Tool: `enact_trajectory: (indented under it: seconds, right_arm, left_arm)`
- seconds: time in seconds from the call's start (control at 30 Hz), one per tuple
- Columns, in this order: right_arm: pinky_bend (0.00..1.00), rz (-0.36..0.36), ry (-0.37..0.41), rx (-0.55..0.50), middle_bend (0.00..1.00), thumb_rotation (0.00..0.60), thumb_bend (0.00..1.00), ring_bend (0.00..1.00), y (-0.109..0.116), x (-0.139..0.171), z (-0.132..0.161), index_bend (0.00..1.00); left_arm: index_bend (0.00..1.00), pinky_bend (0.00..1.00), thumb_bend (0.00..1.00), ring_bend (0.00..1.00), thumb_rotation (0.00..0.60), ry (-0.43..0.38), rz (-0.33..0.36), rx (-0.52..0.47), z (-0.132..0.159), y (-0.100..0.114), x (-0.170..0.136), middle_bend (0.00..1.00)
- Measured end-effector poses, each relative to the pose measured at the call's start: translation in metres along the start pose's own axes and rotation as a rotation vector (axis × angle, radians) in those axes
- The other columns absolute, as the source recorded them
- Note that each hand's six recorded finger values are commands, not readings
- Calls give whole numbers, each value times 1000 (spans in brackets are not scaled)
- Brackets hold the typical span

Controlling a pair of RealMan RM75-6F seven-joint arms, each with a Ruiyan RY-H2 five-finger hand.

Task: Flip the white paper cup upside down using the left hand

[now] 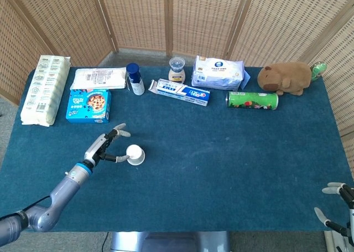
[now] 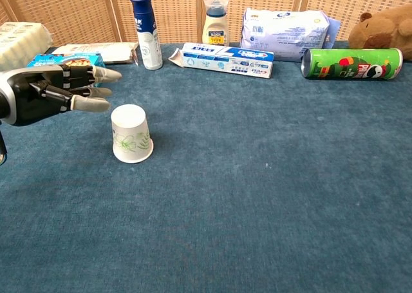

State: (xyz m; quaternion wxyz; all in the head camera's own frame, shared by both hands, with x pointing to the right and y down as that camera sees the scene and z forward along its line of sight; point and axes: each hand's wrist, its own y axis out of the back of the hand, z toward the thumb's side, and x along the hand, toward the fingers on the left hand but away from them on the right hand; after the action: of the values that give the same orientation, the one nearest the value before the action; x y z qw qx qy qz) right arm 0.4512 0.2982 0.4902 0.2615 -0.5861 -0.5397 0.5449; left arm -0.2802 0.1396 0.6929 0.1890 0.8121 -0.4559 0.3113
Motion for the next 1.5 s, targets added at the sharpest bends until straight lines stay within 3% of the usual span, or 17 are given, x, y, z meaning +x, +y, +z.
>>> enact_trajectory:
  seconds: [0.3, 0.5, 0.77, 0.97, 1.13, 1.5]
  right_arm:
    - [381, 0, 3, 1, 341, 600, 259, 313, 1, 0, 1, 411]
    - [381, 12, 9, 8, 341, 600, 259, 313, -1, -4, 2, 411]
    - [378, 40, 32, 34, 341, 600, 259, 313, -8, -11, 8, 411]
    - [371, 61, 67, 71, 344, 600, 259, 313, -16, -15, 17, 411]
    - [369, 83, 114, 101, 345, 600, 259, 313, -26, -18, 29, 411]
    - [364, 113, 231, 120, 352, 600, 260, 313, -47, -21, 63, 411]
  left_arm:
    - [98, 0, 170, 0, 577, -44, 10, 76, 12, 2, -13, 0]
    - [98, 0, 178, 0, 586, -64, 27, 218, 18, 7, -36, 0]
    - [98, 0, 181, 0, 586, -46, 95, 515, 18, 26, -87, 0]
    - [98, 0, 191, 0, 591, -25, 215, 719, 18, 44, -139, 0]
    - [98, 0, 191, 0, 590, 31, 257, 807, 13, 48, -190, 0]
    - [98, 0, 192, 0, 599, 39, 366, 904, 18, 55, -247, 0]
